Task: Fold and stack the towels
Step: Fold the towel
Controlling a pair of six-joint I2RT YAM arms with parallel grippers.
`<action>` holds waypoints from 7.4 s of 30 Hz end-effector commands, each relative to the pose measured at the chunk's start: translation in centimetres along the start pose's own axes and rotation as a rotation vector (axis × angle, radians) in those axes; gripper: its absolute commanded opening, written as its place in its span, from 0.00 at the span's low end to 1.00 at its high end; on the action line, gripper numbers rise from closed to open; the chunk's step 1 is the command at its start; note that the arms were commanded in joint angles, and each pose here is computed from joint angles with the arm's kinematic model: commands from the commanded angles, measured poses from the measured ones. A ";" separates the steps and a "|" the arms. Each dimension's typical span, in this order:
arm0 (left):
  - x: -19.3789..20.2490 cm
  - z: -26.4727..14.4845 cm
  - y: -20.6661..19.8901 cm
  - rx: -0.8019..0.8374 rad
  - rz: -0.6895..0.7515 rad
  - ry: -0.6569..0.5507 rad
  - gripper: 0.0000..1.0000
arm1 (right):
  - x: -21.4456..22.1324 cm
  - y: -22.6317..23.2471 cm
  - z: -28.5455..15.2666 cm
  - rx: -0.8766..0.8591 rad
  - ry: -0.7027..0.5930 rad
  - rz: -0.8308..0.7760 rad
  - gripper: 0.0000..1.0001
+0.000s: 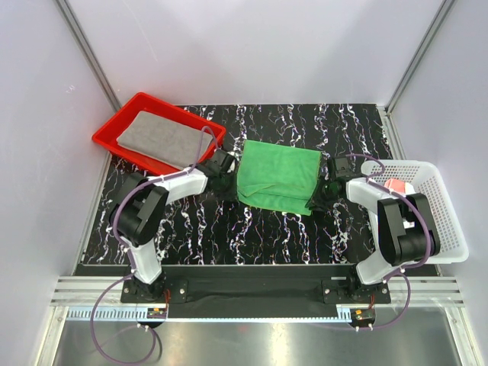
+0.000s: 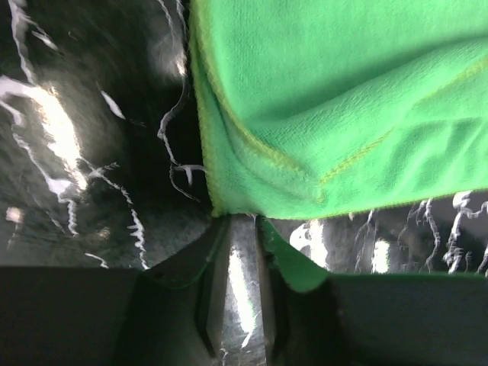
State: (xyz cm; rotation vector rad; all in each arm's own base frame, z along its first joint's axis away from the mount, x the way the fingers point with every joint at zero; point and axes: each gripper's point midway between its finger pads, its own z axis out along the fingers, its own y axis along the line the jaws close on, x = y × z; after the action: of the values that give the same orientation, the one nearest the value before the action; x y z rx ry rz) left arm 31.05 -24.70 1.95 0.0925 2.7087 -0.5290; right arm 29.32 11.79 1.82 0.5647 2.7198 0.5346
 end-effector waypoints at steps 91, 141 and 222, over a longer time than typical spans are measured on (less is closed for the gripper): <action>-5.5 -0.9 -3.4 -0.092 -0.084 0.036 0.48 | -9.3 1.4 -2.2 -0.033 -0.059 -0.275 0.46; -5.6 -0.9 -2.5 -0.117 -0.078 0.005 0.30 | -3.0 0.6 -3.4 -0.152 -0.018 -0.259 0.04; -3.8 0.0 -1.7 -0.237 -0.049 0.063 0.32 | -1.2 -1.1 -4.2 -0.085 -0.016 -0.173 0.04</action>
State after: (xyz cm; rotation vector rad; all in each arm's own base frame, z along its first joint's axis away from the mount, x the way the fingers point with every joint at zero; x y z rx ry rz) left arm 32.58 -25.94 2.73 -0.0044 2.8749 -0.2396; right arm 27.94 9.16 4.42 0.3281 2.7284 0.5898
